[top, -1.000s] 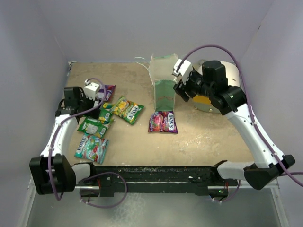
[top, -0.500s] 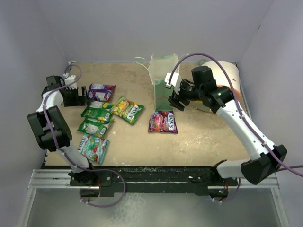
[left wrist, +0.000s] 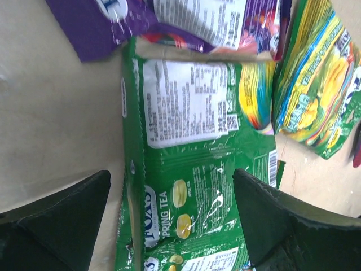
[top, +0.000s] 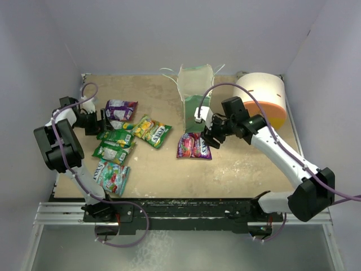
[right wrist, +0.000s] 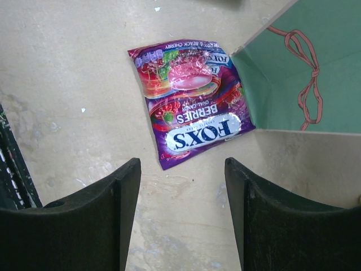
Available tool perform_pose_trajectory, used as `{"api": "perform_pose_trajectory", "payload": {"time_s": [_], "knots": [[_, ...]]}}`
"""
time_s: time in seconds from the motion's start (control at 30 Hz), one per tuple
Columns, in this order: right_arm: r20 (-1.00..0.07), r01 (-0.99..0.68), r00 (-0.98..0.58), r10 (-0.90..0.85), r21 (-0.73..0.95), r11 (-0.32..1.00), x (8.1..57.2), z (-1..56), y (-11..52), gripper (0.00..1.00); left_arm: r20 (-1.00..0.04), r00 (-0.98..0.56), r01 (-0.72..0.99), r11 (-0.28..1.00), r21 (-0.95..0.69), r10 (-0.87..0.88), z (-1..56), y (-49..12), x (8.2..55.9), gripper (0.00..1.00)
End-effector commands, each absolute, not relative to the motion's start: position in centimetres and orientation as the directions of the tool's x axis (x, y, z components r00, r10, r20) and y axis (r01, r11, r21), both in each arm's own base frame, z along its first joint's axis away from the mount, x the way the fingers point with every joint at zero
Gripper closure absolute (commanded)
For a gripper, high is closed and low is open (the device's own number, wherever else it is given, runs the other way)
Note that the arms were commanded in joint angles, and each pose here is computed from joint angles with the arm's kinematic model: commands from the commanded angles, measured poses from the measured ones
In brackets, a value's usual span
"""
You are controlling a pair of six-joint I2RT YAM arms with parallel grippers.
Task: Place the snacks into the paper bag
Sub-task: Pick up the snack from the center of the board.
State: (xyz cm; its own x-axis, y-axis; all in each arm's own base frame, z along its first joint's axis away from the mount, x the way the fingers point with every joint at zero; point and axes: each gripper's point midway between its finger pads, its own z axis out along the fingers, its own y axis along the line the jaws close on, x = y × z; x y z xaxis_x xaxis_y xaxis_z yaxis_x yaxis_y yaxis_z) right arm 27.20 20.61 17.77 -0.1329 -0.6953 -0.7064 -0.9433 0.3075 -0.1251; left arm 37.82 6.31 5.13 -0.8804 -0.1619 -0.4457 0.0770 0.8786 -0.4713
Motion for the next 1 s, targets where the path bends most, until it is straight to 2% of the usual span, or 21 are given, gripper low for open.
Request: {"api": "perform_pose_trajectory", "payload": {"time_s": [0.0,0.13,0.37,0.57,0.83,0.97], "knots": [[-0.775,-0.919,-0.074,-0.628,-0.192,0.344,27.7,21.5,21.0,0.36,-0.459,-0.870,0.097,0.852,-0.515,-0.179,6.1,6.0,36.4,0.08],[-0.781,-0.911,-0.064,-0.621,-0.208,0.355,27.1,22.1,20.5,0.36,-0.456,-0.869,0.100,0.833,-0.544,-0.193,6.4,5.4,35.3,0.10],[-0.770,-0.895,-0.051,-0.636,-0.246,0.371,26.7,22.1,19.5,0.36,-0.459,-0.861,0.108,0.804,-0.585,-0.218,6.2,5.0,35.6,0.24],[-0.752,-0.889,-0.041,-0.657,-0.272,0.368,27.0,22.1,19.1,0.37,-0.455,-0.860,0.119,0.779,-0.616,-0.229,5.6,4.6,36.1,0.46],[-0.786,-0.896,-0.008,-0.618,-0.269,0.354,27.3,23.7,20.2,0.37,-0.540,-0.822,0.234,0.757,-0.611,-0.182,8.1,4.0,36.8,0.73],[-0.812,-0.909,-0.005,-0.584,-0.240,0.342,26.9,24.2,21.0,0.34,-0.614,-0.779,0.330,0.752,-0.571,-0.125,11.3,3.6,36.6,0.82]]}}
